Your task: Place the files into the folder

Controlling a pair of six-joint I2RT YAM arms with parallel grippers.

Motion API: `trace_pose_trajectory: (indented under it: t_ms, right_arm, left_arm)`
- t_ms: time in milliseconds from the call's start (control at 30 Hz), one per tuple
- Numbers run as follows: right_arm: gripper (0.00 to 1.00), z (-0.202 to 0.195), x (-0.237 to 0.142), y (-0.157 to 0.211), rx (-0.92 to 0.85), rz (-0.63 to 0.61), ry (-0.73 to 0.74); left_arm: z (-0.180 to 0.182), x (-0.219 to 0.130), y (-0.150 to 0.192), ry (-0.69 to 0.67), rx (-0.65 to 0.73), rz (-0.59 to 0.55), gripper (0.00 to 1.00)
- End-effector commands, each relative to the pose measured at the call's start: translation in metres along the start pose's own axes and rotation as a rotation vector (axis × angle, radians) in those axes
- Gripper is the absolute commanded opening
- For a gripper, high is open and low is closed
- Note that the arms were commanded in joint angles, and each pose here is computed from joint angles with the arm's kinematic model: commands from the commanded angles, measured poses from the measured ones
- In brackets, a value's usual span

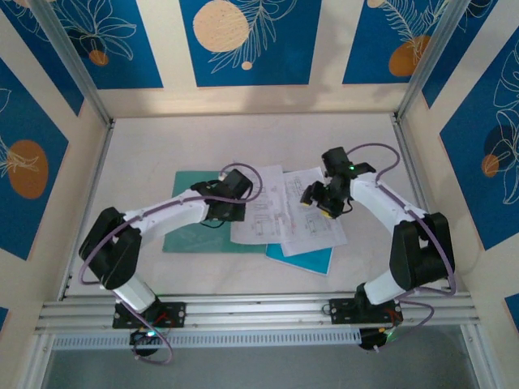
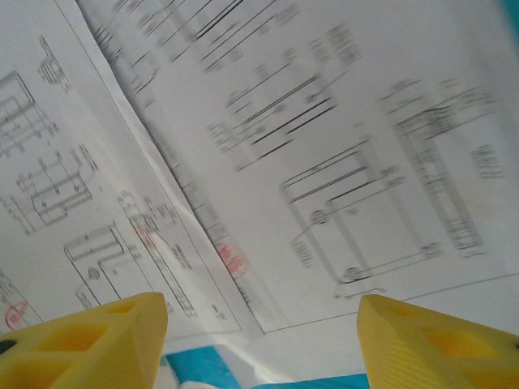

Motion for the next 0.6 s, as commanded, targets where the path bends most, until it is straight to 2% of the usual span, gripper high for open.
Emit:
trace_pose_trajectory:
  t_ms: [0,200,567]
  right_arm:
    - [0.63,0.024,0.008,0.001,-0.032,0.030,-0.043]
    - [0.61,0.062,0.033,0.003,-0.098,0.088,-0.082]
    - [0.57,0.121,0.079,-0.001,-0.148,0.176,-0.117]
  left_arm:
    - [0.028,-0.005,0.005,-0.093,0.048,0.023,0.00]
    - [0.051,-0.003,0.007,-0.169,0.081,0.042,0.00]
    - [0.071,-0.005,0.006,-0.225,0.088,0.041,0.00]
Point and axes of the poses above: each hand's point on the last joint's axis, 136 mm out from that joint toward the fingers, its own x axis out along the fingers, its own z axis along the line the jaws close on, y = z × x, the point moved 6 cm from there along -x, back along the fingers, and after that the axes turned 7 degrees about -x, right-handed, at the moved point
